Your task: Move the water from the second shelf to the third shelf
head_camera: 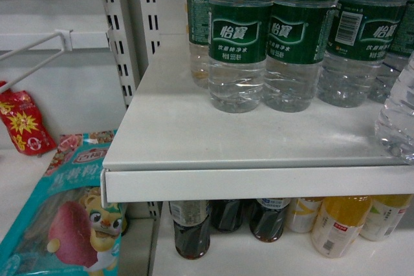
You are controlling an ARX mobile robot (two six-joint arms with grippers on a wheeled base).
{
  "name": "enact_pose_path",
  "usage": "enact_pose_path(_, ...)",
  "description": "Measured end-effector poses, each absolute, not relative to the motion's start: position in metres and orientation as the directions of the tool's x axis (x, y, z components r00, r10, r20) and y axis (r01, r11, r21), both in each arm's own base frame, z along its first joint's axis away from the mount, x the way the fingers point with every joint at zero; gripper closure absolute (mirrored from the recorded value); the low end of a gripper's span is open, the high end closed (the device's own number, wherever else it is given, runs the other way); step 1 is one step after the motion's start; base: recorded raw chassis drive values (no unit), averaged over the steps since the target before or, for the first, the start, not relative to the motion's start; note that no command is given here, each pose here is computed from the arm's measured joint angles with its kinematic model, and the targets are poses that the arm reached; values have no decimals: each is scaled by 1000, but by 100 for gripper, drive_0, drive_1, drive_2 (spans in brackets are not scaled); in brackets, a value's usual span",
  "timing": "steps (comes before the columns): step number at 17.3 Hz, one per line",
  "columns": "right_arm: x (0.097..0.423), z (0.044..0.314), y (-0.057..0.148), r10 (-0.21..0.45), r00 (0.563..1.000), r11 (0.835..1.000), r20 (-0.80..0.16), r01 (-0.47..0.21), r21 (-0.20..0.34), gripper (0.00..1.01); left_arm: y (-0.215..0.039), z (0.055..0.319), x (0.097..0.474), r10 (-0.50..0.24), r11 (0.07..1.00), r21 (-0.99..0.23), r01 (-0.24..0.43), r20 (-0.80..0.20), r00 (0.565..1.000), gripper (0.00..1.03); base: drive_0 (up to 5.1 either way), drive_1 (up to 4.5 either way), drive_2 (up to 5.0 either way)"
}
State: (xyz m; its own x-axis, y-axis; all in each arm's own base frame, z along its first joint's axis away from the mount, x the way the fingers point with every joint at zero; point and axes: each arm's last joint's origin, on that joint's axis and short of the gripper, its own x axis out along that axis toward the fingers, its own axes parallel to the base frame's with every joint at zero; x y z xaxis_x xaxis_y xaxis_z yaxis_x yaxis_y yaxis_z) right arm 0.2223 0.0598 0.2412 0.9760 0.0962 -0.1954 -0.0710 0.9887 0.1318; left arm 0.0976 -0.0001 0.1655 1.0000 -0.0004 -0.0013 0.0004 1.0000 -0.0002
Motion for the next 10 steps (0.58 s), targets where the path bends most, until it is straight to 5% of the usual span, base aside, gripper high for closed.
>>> enact_pose_path(10,264,241,62,88,972,990,-218,-60,128,62,0,165,98,0,1000,0,0,-1,1000,5,0,0,0)
